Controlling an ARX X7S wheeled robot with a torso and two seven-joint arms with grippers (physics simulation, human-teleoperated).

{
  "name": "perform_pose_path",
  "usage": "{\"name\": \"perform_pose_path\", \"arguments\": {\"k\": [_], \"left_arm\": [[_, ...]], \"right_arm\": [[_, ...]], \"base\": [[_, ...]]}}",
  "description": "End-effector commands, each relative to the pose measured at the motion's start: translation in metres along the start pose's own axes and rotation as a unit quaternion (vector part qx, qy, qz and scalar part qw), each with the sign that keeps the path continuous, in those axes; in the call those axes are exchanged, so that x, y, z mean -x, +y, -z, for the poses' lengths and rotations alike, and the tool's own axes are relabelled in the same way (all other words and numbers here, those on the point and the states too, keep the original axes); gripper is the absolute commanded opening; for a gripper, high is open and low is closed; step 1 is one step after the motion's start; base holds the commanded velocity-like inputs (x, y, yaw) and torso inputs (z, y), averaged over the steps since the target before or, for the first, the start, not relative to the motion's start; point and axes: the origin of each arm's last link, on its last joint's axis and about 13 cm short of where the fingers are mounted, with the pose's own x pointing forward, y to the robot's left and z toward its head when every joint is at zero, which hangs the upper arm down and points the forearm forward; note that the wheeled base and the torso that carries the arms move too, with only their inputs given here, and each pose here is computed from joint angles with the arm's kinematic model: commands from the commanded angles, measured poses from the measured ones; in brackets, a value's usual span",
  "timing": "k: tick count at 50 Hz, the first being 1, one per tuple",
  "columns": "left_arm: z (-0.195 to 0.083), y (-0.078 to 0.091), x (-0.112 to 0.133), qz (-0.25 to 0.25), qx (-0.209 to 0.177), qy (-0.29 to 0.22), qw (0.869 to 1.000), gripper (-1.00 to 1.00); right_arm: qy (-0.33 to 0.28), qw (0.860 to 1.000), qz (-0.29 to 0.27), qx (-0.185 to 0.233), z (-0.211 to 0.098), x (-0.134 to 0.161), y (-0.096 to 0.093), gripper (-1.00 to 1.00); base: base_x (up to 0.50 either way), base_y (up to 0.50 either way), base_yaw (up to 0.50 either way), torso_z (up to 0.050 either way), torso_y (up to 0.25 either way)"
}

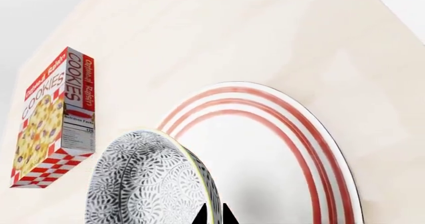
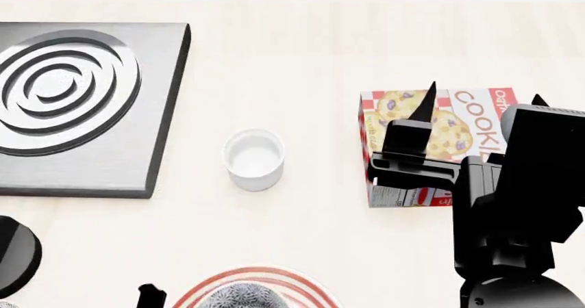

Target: Pick the akita bowl on the stove and place it on the plate.

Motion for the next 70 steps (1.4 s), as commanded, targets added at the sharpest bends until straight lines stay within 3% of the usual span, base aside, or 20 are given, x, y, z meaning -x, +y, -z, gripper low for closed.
{"name": "perform_pose_path", "arguments": {"k": [1, 48, 49, 63, 70], "left_arm": [[-0.003, 0.002, -0.002, -0.008, -0.011, -0.003, 1.0, -1.0], [0.0, -0.01, -0.009, 0.002, -0.016, 0.007, 1.0, -1.0], [0.0, -0.011, -0.009, 0.005, -0.015, 0.007, 1.0, 1.0], [0.0, -0.012, -0.01, -0.006, -0.018, 0.005, 1.0, 1.0], [-0.004, -0.007, -0.006, -0.023, -0.002, -0.009, 1.0, 1.0]], "right_arm": [[-0.004, 1.0, 0.003, -0.007, 0.0, -0.001, -0.001, 1.0], [-0.004, 1.0, 0.003, -0.007, 0.0, -0.001, -0.001, 1.0], [-0.004, 1.0, 0.003, -0.007, 0.0, -0.001, -0.001, 1.0], [-0.003, 1.0, 0.003, -0.007, 0.0, -0.001, -0.001, 1.0], [-0.003, 1.0, 0.003, -0.007, 0.0, -0.001, -0.001, 1.0]], "base": [[0.0, 0.0, 0.0, 0.0, 0.0], [0.0, 0.0, 0.0, 0.0, 0.0], [0.0, 0.0, 0.0, 0.0, 0.0], [0.0, 0.0, 0.0, 0.0, 0.0], [0.0, 0.0, 0.0, 0.0, 0.0]]}}
